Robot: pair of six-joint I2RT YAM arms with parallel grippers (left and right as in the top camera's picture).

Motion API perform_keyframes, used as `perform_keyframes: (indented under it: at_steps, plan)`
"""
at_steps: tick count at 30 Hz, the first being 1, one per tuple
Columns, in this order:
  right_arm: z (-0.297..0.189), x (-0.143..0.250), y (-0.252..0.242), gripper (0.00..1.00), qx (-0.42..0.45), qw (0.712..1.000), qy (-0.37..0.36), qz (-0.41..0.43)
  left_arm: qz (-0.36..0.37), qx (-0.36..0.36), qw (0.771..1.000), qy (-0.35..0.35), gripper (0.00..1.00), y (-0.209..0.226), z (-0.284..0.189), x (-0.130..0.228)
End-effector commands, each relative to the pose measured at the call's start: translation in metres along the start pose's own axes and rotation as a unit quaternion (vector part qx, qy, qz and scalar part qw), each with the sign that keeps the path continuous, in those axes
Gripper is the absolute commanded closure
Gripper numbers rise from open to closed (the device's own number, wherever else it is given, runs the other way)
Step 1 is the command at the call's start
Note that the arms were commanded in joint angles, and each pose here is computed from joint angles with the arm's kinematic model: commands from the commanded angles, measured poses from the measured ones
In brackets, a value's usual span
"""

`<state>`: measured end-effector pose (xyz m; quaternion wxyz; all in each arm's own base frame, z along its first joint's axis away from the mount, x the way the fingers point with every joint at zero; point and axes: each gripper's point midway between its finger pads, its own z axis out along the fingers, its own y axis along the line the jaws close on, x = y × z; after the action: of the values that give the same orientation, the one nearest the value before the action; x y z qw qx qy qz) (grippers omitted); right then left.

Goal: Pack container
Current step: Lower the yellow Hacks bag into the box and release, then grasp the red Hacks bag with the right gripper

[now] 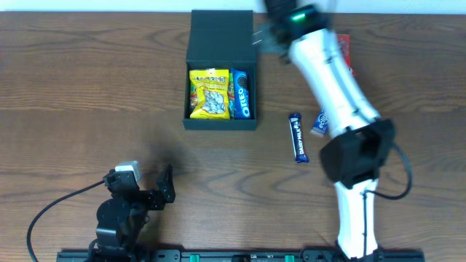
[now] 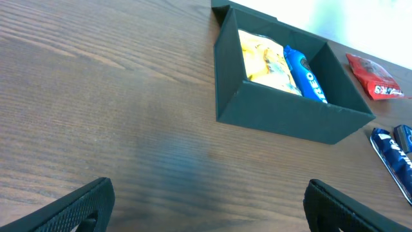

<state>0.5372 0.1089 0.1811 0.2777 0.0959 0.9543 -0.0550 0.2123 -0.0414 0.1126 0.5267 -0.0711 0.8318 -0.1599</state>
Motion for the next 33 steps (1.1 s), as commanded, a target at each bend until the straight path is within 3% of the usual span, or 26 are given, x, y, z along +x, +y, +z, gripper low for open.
perform_keyframes:
  at_steps: [1, 9, 20, 23, 26, 28, 31, 33]
  plan:
    - [0.02, -0.024, -0.048, 0.04, 0.015, 1.0, -0.009, -0.005, -0.001, -0.003, 1.0, 0.005, 0.05, 0.003, 0.003, 0.006]
    - [0.098, -0.046, -0.102, 0.01, 0.002, 1.0, -0.02, -0.013, -0.001, -0.003, 1.0, 0.005, 0.05, 0.003, 0.003, 0.006]
    - [0.188, 0.011, -0.107, 0.12, 0.018, 0.998, 0.058, -0.027, -0.001, -0.003, 1.0, 0.005, 0.05, 0.003, 0.003, 0.006]
    - [0.2, 0.024, -0.109, 0.24, 0.025, 0.996, 0.076, -0.03, -0.001, -0.003, 1.0, 0.005, 0.05, 0.003, 0.003, 0.006]
    - [0.201, 0.027, -0.112, 0.53, 0.031, 0.996, 0.081, -0.031, -0.001, -0.003, 1.0, 0.005, 0.05, 0.003, 0.003, 0.006]
    - [0.201, 0.027, -0.112, 0.67, 0.033, 0.996, 0.08, -0.031, -0.001, -0.003, 1.0, 0.005, 0.05, 0.003, 0.003, 0.006]
    - [0.195, 0.024, -0.112, 0.83, 0.033, 0.996, 0.079, -0.025, -0.001, -0.003, 1.0, 0.005, 0.05, 0.003, 0.003, 0.006]
    - [0.184, 0.017, -0.11, 0.87, 0.031, 0.997, 0.071, -0.024, -0.001, -0.003, 1.0, 0.005, 0.05, 0.003, 0.003, 0.006]
